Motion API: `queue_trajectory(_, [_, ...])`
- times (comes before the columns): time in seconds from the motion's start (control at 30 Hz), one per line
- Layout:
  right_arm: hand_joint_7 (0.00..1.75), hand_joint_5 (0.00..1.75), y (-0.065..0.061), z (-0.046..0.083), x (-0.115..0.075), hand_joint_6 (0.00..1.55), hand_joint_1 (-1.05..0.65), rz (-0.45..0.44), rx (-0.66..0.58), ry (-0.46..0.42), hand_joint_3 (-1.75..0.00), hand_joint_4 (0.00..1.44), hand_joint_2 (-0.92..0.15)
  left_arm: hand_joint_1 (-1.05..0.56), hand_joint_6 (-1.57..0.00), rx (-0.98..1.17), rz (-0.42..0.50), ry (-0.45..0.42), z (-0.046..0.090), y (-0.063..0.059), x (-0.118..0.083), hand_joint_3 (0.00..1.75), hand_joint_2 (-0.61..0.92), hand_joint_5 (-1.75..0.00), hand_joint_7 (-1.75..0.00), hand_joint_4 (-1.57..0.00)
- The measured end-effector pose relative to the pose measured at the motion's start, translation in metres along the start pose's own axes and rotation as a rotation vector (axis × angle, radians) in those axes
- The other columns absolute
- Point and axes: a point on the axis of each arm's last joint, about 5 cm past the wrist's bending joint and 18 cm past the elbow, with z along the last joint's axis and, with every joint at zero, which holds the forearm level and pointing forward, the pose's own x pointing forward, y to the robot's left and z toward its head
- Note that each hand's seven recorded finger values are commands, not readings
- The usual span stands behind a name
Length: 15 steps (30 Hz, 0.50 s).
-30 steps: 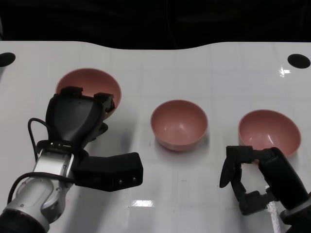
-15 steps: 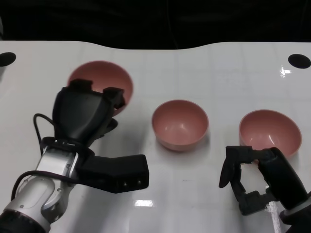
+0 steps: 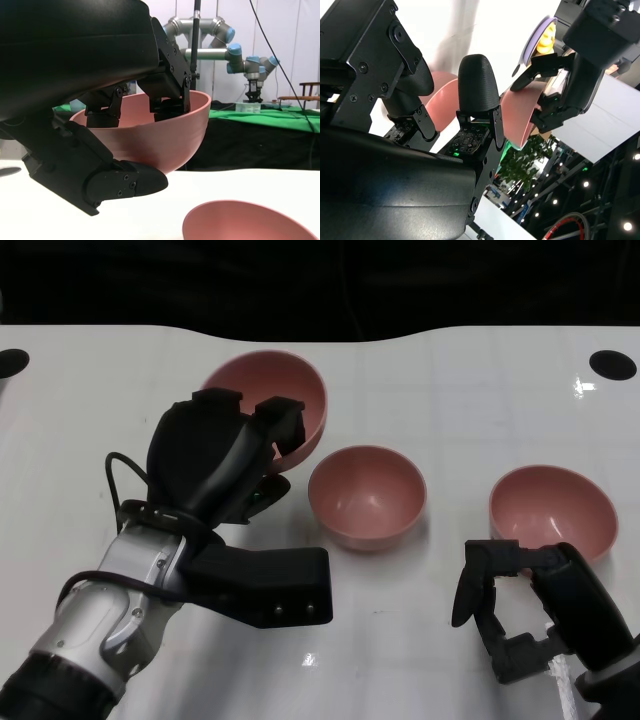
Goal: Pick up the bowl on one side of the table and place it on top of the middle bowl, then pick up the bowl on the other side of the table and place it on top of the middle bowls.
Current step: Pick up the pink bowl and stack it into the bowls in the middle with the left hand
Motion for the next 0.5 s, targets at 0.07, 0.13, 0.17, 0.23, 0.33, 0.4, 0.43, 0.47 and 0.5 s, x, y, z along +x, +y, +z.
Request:
queue_trajectory(0.07, [1.35,1.75,0.000,0.001,0.001,0.97,0.29,0.000,-0.001,-0.006,-1.75,1.01,-0.07,-0.25,-0.79,-0.029,-0.011,-0.022,0.005,-0.001,0.006,1.23,0.39,-1.75,-1.60,-0.92])
queue_trajectory(0.13, [1.35,1.75,0.000,0.001,0.001,0.97,0.29,-0.001,-0.003,-0.007,-1.75,1.01,-0.06,-0.26,-0.81,-0.047,-0.017,-0.040,0.011,-0.002,0.011,1.07,0.44,-1.75,-1.45,-0.90])
queue_trajectory(0.17, [1.35,1.75,0.000,0.001,0.001,0.97,0.30,0.001,-0.005,-0.006,-1.75,1.01,-0.06,-0.26,-0.82,-0.054,-0.023,-0.051,0.015,-0.002,0.014,1.03,0.46,-1.75,-1.42,-0.89])
queue_trajectory(0.23, [1.34,1.74,0.000,0.001,0.001,0.97,0.30,0.008,-0.011,-0.006,-1.75,1.01,-0.06,-0.27,-0.78,-0.066,-0.027,-0.071,0.020,-0.002,0.018,1.00,0.51,-1.75,-1.55,-0.88])
queue_trajectory(0.33, [1.34,1.75,0.001,0.001,0.001,0.97,0.30,0.005,-0.012,-0.006,-1.75,1.01,-0.06,-0.27,-0.75,-0.081,-0.044,-0.088,0.024,-0.005,0.020,1.06,0.53,-1.75,-1.66,-0.88])
queue_trajectory(0.4, [1.34,1.75,0.001,0.001,0.001,0.97,0.30,0.006,-0.015,-0.007,-1.75,1.01,-0.06,-0.26,-0.75,-0.091,-0.062,-0.096,0.025,-0.006,0.021,1.10,0.52,-1.75,-1.66,-0.89])
queue_trajectory(0.43, [1.34,1.75,0.001,0.001,0.001,0.98,0.30,0.007,-0.016,-0.008,-1.75,1.00,-0.06,-0.25,-0.77,-0.099,-0.076,-0.101,0.026,-0.007,0.021,1.16,0.49,-1.75,-1.65,-0.90])
queue_trajectory(0.47, [1.34,1.75,0.001,0.001,0.001,0.98,0.30,0.008,-0.017,-0.009,-1.75,1.00,-0.06,-0.24,-0.78,-0.108,-0.090,-0.103,0.027,-0.008,0.021,1.18,0.48,-1.75,-1.65,-0.91])
queue_trajectory(0.5, [1.34,1.75,0.001,0.002,0.001,0.98,0.30,0.009,-0.019,-0.010,-1.75,1.00,-0.06,-0.24,-0.79,-0.119,-0.104,-0.107,0.028,-0.009,0.021,1.20,0.46,-1.75,-1.63,-0.90])
